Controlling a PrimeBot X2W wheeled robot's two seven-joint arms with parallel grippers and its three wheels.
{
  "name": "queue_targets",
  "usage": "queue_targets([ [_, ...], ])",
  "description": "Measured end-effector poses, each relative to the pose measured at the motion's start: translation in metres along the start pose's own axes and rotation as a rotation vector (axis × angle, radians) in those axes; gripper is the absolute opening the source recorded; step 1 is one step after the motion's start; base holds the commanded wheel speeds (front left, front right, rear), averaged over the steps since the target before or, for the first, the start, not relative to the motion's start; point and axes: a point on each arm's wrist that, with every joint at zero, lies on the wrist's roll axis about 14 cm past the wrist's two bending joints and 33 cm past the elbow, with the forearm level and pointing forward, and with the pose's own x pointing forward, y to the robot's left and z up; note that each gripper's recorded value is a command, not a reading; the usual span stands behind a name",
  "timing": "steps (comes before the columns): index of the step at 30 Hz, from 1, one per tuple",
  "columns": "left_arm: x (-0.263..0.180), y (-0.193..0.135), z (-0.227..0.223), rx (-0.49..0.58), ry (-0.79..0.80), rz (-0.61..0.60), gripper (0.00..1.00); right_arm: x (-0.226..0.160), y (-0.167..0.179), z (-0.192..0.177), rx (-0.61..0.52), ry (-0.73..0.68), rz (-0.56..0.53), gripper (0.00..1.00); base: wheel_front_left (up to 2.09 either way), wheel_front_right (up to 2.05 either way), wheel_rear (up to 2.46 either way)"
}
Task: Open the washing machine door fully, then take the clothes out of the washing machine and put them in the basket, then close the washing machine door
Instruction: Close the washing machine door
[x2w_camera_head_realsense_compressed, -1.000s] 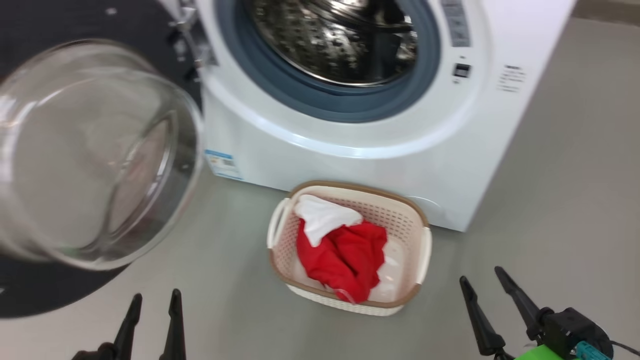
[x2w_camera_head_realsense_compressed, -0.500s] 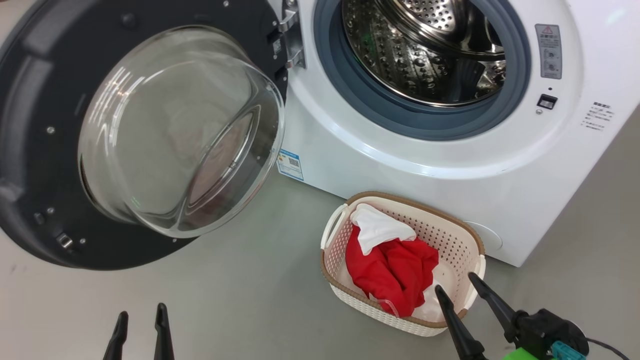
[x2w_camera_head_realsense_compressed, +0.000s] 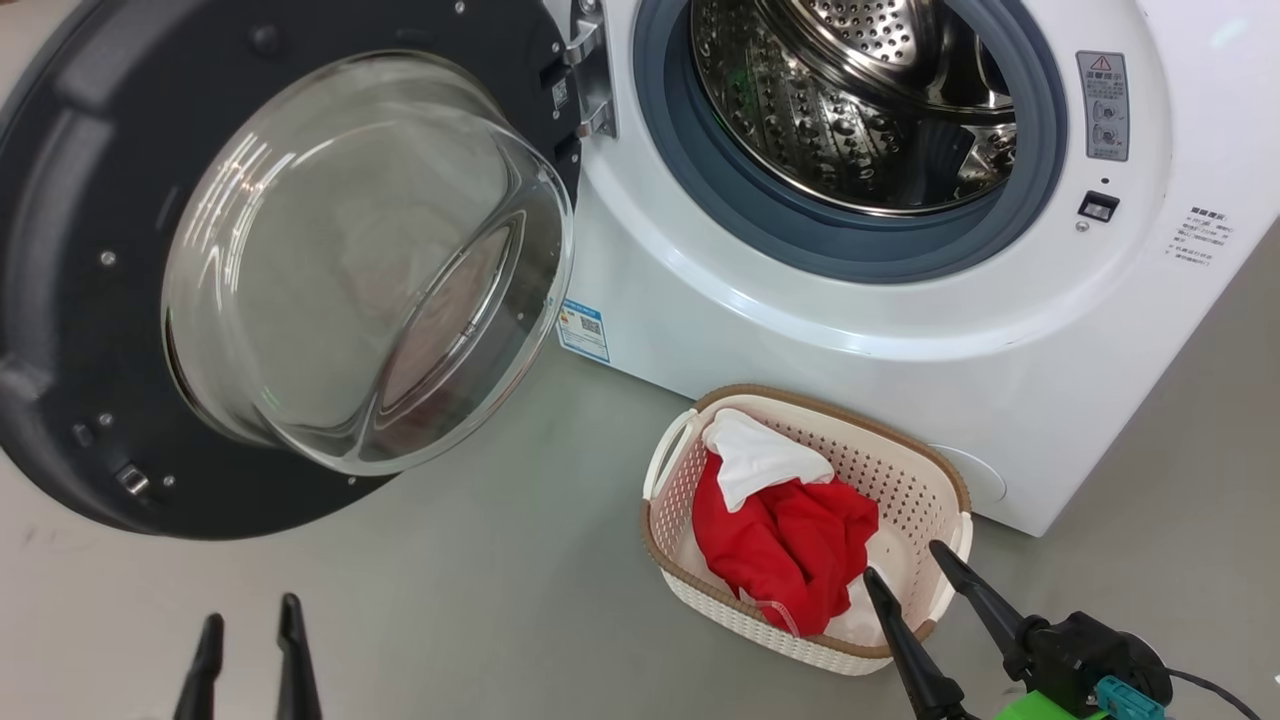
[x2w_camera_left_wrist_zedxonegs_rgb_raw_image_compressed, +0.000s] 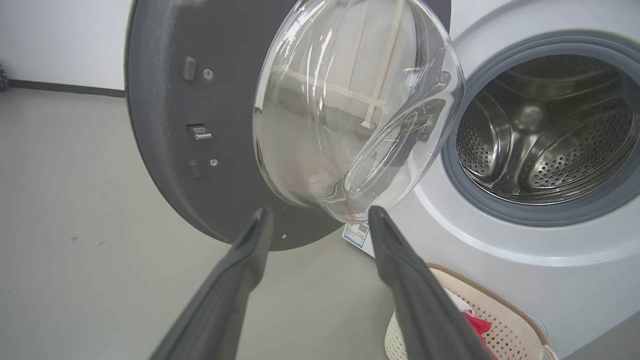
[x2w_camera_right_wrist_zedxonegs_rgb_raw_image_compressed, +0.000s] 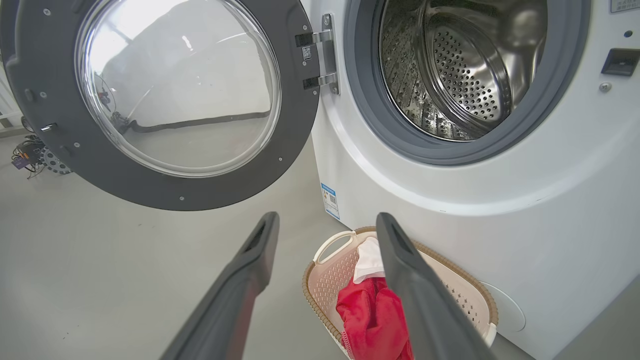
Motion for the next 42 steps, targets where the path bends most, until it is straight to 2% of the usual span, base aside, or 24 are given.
queue_targets([
  [1, 0.001, 0.001, 0.003, -0.003, -0.009, 0.001, 0.76, 0.0, 0.0, 0.0, -0.001, 0.0, 0.0, 1.0, 0.0, 0.0, 0.0],
  [2, 0.003, 0.001, 0.013, -0.014, -0.042, -0.002, 0.03, -0.001, 0.0, 0.001, -0.002, -0.002, -0.001, 1.0, 0.0, 0.0, 0.0],
  [3, 0.004, 0.002, 0.02, -0.02, -0.064, -0.005, 0.0, -0.001, 0.0, 0.001, -0.002, -0.002, -0.002, 1.0, 0.0, 0.0, 0.0],
  [6, 0.012, 0.003, 0.053, -0.029, -0.166, -0.02, 0.0, -0.001, -0.001, 0.0, 0.0, 0.0, -0.003, 1.0, 0.0, 0.0, 0.0],
  [14, 0.042, -0.005, 0.192, 0.019, -0.589, -0.073, 0.0, 0.001, -0.007, -0.004, 0.012, 0.006, -0.018, 1.0, 0.0, 0.0, 0.0],
  [21, 0.076, -0.005, 0.268, 0.119, -0.738, -0.107, 0.0, 0.002, -0.017, -0.005, 0.019, 0.007, -0.037, 1.0, 0.0, 0.0, 0.0],
  [23, 0.085, -0.001, 0.279, 0.082, -0.749, -0.105, 0.0, 0.002, -0.018, -0.005, 0.02, 0.006, -0.039, 1.0, 0.0, 0.0, 0.0],
  [29, 0.13, 0.04, 0.257, -0.165, -0.601, -0.009, 0.0, 0.002, -0.021, -0.003, 0.018, -0.002, -0.048, 1.0, 0.0, 0.0, 0.0],
  [34, 0.164, 0.074, 0.215, -0.403, -0.323, 0.089, 0.0, 0.003, -0.022, -0.001, 0.017, -0.01, -0.053, 1.0, 0.0, 0.0, 0.0],
  [39, 0.176, 0.079, 0.171, -0.509, -0.055, 0.11, 0.0, 0.002, -0.022, 0.001, 0.018, -0.016, -0.056, 1.0, 0.0, 0.0, 0.0],
  [42, 0.179, 0.072, 0.155, -0.519, 0.068, 0.093, 0.0, 0.001, -0.022, -0.001, 0.022, -0.012, -0.059, 1.0, 0.0, 0.0, 0.0],
])
